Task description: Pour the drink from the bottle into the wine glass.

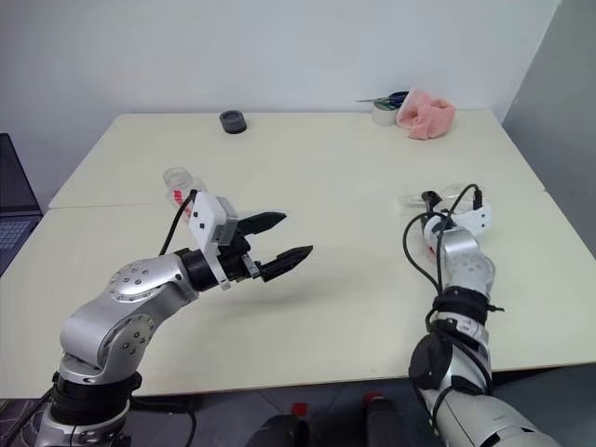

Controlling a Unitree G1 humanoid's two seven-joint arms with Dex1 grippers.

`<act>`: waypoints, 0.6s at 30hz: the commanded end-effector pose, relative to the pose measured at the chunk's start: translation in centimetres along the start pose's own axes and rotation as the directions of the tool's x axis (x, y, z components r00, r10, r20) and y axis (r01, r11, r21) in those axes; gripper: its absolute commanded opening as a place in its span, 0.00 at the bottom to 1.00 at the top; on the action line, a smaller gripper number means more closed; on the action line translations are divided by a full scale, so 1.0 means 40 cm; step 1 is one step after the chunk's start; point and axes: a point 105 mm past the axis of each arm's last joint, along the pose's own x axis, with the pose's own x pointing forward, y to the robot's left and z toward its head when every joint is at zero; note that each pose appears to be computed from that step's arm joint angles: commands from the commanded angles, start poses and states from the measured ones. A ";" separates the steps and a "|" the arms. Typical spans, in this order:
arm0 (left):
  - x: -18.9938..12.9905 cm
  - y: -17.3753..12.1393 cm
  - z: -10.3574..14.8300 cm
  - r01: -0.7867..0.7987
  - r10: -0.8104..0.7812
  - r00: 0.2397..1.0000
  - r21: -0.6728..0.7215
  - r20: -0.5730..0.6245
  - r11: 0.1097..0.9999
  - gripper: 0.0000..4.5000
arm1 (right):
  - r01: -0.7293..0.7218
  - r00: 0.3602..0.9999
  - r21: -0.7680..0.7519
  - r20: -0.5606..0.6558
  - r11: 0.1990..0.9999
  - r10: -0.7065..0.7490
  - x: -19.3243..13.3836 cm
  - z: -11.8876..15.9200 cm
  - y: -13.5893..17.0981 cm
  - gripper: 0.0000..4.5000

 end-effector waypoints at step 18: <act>-0.008 -0.011 0.014 0.002 -0.002 1.000 0.019 0.019 1.000 0.99 | 0.019 0.996 0.117 0.085 0.993 -0.029 0.073 -0.024 0.027 1.00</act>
